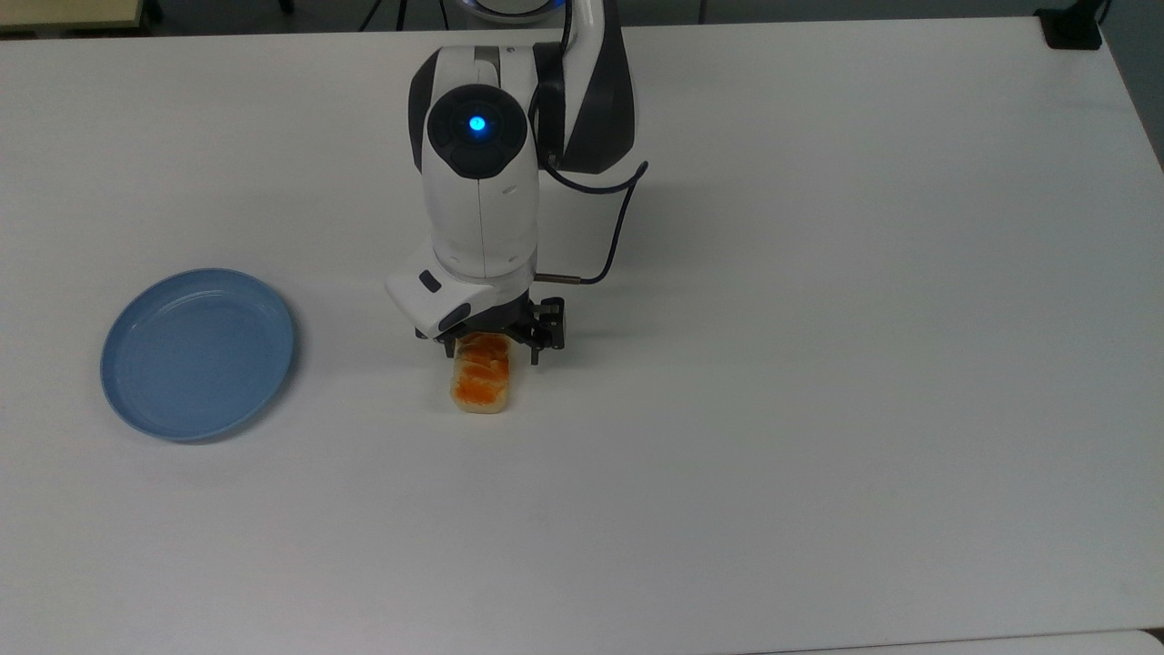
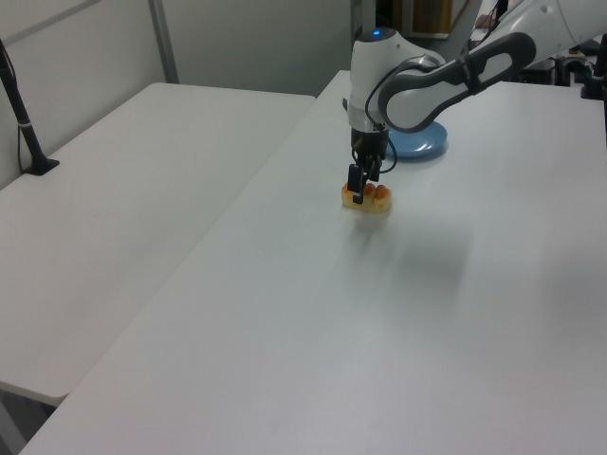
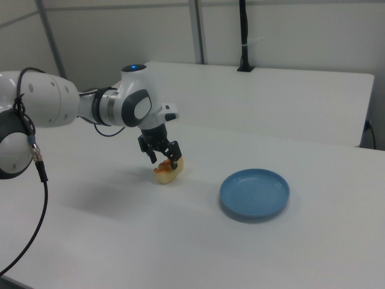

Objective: Put the bread onto the plate
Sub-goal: 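Lower the gripper around the bread roll and close on it, then lift the held bread roll and carry it over the blue plate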

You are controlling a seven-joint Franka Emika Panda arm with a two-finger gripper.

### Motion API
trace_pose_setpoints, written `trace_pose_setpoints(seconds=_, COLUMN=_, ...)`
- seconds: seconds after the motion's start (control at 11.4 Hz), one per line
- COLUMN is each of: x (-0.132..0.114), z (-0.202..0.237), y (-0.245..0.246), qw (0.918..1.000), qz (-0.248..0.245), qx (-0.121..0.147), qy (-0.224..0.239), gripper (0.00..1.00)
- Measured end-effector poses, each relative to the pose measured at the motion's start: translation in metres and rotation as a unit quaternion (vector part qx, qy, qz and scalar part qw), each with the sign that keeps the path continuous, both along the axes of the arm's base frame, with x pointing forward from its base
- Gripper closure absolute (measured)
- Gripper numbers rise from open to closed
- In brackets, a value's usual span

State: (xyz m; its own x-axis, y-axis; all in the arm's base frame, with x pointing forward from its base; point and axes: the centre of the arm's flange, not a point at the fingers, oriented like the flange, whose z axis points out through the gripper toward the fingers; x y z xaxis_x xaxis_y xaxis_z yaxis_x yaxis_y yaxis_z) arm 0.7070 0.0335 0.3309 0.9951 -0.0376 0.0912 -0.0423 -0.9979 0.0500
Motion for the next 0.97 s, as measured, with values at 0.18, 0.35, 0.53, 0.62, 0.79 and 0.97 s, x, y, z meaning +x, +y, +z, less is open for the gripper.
trace_pose_setpoints(seconds=0.18, x=0.002, z=-0.016, y=0.001, qw=1.0, qz=-0.001, qx=-0.001, qy=0.003, gripper=0.13)
trace_pose_setpoints(seconds=0.35, x=0.002, z=-0.02, y=0.001, qw=1.0, qz=-0.001, qx=-0.001, qy=0.005, gripper=0.48)
trace_pose_setpoints(seconds=0.53, x=0.005, z=-0.013, y=0.0, qw=1.0, qz=-0.001, qx=-0.002, qy=-0.002, gripper=0.69)
trace_pose_setpoints(seconds=0.62, x=0.007, z=-0.005, y=-0.003, qw=0.9999, qz=-0.001, qx=-0.005, qy=-0.01, gripper=0.72)
trace_pose_setpoints(seconds=0.79, x=0.01, z=0.017, y=-0.022, qw=0.9996, qz=-0.006, qx=-0.013, qy=-0.026, gripper=0.76)
trace_pose_setpoints(seconds=0.97, x=0.01, z=0.037, y=-0.072, qw=0.999, qz=-0.002, qx=-0.025, qy=-0.038, gripper=0.76)
